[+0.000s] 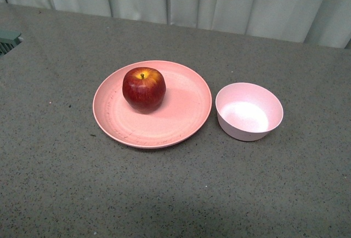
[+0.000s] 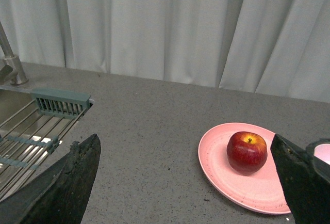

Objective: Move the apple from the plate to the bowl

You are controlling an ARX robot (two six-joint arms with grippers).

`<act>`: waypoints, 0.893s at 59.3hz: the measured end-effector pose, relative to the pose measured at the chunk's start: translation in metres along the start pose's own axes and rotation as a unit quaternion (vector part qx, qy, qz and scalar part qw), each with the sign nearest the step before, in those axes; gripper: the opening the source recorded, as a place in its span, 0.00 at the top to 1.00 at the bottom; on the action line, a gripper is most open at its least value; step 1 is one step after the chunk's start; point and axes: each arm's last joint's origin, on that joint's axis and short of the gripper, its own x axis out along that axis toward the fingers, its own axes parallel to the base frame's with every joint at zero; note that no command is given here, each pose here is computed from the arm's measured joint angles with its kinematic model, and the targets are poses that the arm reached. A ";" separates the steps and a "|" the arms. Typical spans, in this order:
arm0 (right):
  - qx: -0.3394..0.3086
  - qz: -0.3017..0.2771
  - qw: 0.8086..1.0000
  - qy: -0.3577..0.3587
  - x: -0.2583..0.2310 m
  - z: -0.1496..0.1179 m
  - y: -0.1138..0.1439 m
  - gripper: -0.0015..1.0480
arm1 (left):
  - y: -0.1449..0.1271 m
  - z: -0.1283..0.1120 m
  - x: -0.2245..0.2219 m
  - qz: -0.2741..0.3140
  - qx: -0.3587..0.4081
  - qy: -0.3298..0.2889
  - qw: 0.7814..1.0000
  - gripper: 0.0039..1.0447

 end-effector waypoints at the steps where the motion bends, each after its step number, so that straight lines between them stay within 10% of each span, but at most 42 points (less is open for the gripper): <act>1: 0.000 0.000 1.000 0.000 0.000 0.000 0.000 0.99 | 0.000 0.000 0.000 0.000 0.000 0.000 1.000 0.06; 27: 0.000 0.001 1.000 0.003 -0.012 -0.003 0.000 0.99 | 0.000 0.000 0.000 0.000 0.000 0.000 1.000 0.06; 53: -0.001 0.001 1.000 0.003 -0.012 -0.003 0.000 0.32 | 0.000 0.000 0.000 0.000 0.000 0.000 1.000 0.06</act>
